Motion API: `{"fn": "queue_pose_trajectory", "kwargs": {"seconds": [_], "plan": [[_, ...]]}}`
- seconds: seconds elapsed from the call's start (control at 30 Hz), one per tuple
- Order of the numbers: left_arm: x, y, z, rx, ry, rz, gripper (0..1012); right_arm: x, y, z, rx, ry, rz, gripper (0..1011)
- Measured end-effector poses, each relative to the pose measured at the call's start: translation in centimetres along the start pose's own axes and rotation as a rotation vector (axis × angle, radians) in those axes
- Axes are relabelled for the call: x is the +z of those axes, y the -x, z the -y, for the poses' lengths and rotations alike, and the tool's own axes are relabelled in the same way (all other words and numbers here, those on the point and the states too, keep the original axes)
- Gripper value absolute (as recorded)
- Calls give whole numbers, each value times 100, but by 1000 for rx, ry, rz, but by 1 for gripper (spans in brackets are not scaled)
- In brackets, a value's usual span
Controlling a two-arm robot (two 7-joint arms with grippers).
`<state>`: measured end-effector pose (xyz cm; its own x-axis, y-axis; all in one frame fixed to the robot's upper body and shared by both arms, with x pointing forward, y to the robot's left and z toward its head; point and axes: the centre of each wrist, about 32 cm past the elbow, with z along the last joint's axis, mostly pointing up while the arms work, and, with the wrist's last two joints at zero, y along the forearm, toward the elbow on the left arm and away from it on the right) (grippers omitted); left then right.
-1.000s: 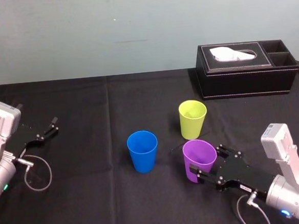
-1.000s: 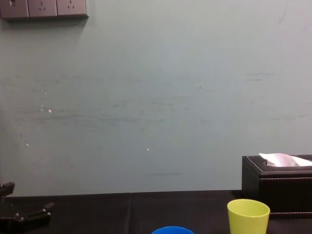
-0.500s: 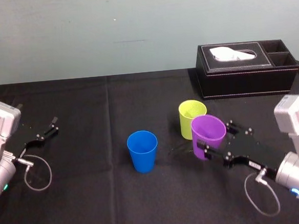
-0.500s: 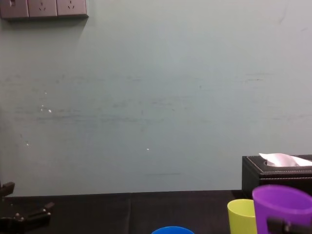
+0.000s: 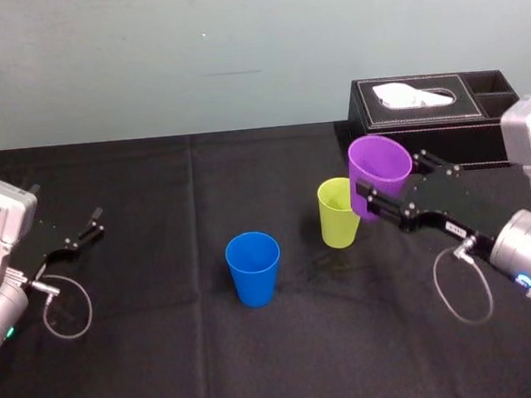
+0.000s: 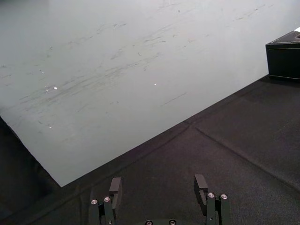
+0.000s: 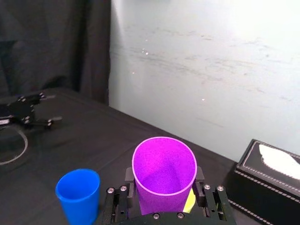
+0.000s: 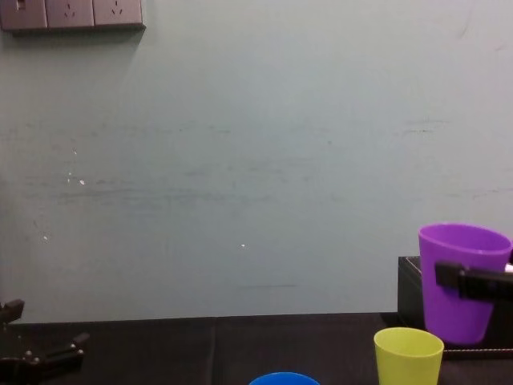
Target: Stack the three plastic cups sequentially using one hand.
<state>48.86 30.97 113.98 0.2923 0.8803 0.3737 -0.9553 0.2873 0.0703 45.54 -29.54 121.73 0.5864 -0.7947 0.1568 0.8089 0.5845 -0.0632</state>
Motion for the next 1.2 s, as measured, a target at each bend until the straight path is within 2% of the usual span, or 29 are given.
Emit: {"fn": "queue_pose_trajectory", "kwargs": {"seconds": [0.3,0.47,0.8,1.2], "plan": [[0,0,0,0,0,0,1010,36,-32,-149,-27,9,11,724],[0,0,0,0,0,0,1010,15,-32,-258,-31,26,43,724],[0,0,0,0,0,0,1010,-61,-49,-416,-24,49,52,724],[0,0,0,0,0,0,1010,-75,-40,-549,-13,54,53,724]]}}
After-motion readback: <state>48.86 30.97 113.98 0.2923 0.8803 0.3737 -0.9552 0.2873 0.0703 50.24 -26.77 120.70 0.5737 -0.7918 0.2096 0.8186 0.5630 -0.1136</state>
